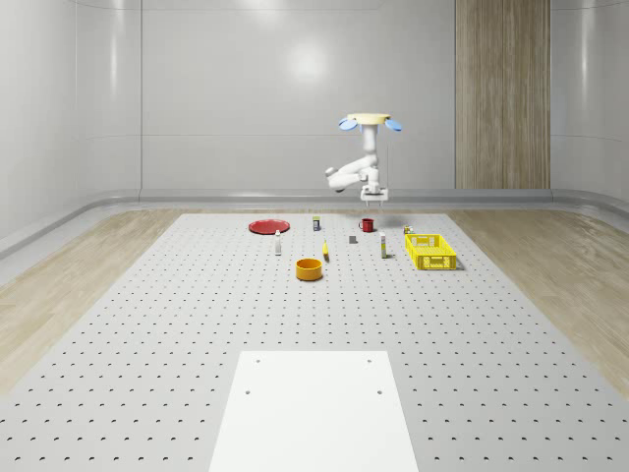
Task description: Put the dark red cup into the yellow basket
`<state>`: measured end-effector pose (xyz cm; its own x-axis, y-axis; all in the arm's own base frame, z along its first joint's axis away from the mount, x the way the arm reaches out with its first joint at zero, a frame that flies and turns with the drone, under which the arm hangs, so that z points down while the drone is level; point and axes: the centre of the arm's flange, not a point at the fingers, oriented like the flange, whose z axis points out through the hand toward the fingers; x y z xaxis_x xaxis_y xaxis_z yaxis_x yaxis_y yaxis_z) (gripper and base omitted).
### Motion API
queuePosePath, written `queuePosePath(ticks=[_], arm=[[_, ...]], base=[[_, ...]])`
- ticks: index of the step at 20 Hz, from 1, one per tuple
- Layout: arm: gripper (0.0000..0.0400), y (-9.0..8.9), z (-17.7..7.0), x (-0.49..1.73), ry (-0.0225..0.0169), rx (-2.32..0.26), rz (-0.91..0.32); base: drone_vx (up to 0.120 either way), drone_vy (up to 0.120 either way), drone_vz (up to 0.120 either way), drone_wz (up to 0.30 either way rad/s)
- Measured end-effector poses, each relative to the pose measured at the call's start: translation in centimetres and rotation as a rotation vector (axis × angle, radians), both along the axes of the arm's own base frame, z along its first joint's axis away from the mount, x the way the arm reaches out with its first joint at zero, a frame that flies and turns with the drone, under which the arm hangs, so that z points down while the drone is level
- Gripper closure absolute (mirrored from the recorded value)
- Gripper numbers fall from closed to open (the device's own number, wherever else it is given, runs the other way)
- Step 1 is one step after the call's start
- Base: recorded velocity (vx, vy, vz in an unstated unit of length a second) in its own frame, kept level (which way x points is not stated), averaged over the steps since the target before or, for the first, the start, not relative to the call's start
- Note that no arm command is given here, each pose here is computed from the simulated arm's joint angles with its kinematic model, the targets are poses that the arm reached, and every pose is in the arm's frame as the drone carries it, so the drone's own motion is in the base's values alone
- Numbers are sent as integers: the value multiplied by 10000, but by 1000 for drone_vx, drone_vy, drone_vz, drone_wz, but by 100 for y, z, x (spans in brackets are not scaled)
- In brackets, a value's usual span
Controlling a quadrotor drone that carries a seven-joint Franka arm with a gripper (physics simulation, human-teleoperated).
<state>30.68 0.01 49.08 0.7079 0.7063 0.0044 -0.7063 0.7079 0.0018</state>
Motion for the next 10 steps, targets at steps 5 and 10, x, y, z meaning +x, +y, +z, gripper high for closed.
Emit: queuePosePath(ticks=[5,10], arm=[[0,-2,0,0,1,-18,0],[0,-2,0,0,2,-25,1]], base=[[0,0,-120,0],[-48,0,-120,0]])
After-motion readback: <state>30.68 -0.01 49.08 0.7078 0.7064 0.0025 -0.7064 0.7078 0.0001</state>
